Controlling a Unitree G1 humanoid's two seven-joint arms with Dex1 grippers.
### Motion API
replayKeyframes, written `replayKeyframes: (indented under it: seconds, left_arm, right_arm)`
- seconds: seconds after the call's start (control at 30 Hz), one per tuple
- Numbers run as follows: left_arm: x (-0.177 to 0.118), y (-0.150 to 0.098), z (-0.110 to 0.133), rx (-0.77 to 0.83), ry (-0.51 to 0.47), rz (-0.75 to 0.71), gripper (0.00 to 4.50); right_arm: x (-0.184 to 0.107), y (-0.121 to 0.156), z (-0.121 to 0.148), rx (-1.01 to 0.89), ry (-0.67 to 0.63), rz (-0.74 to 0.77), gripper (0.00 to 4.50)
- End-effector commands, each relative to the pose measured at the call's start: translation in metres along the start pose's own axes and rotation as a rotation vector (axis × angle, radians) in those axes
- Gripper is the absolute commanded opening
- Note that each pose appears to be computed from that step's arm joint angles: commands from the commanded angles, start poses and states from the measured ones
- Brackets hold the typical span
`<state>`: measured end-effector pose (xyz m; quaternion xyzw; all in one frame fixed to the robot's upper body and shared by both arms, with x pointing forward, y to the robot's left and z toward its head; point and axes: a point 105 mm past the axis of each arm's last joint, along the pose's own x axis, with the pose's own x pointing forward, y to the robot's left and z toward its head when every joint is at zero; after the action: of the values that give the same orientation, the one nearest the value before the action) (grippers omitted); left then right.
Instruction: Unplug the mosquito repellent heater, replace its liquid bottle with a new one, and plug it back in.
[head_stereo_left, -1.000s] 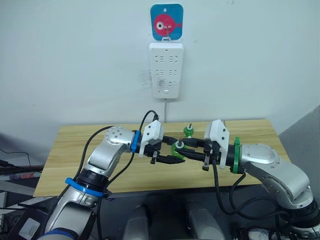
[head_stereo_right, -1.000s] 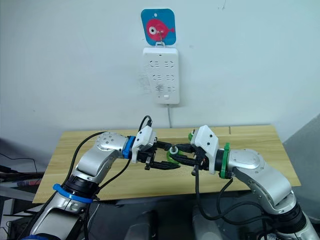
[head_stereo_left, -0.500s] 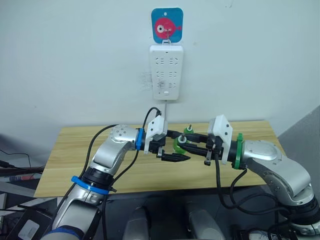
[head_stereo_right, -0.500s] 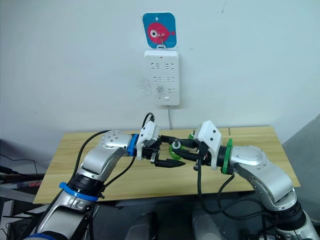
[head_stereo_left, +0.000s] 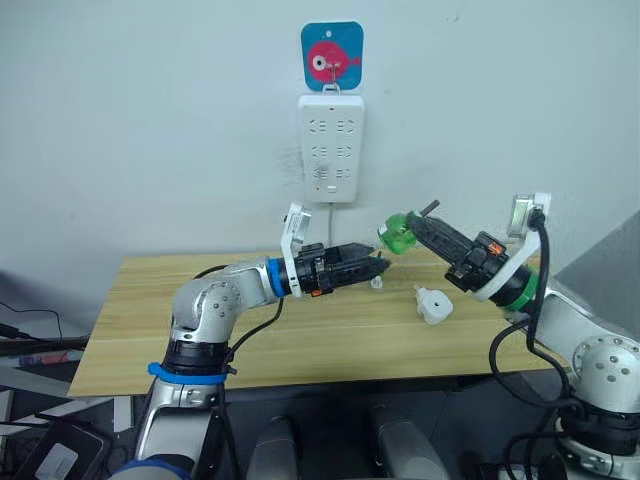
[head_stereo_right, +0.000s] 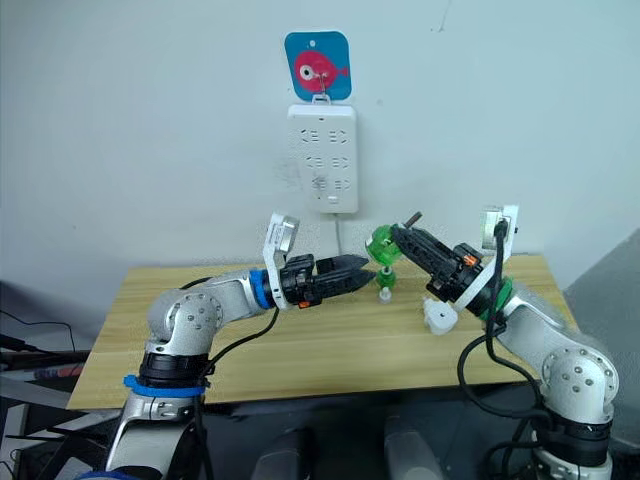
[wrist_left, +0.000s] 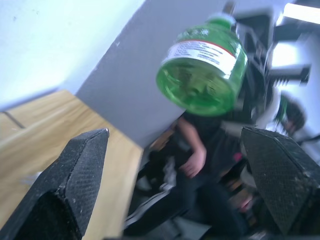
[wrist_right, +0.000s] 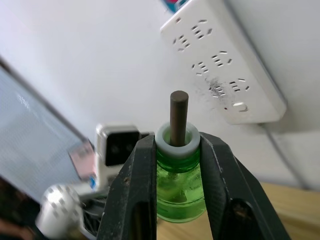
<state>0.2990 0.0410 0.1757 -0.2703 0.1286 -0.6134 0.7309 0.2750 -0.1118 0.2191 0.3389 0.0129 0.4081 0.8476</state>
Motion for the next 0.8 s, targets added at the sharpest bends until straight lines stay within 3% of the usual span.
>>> replayKeyframes:
  seconds: [0.03,0.37,0.7,0.8]
  left_arm:
    - [0.008,-0.016,0.018,-0.056,-0.104,-0.040,4.50]
    - [0.019,-0.032,0.039,-0.215,-0.253,-0.101,4.50]
    - [0.023,-0.041,0.042,-0.279,-0.258,-0.129,4.50]
    - [0.023,-0.041,0.043,-0.297,-0.270,-0.132,3.88]
  right_arm:
    - [0.000,0.014,0.009,0.127,-0.083,0.018,0.82]
    - [0.007,0.025,0.013,0.309,-0.144,0.009,0.82]
    - [0.010,0.028,0.008,0.332,-0.141,0.005,0.82]
    - [0.010,0.028,0.007,0.337,-0.142,0.007,0.82]
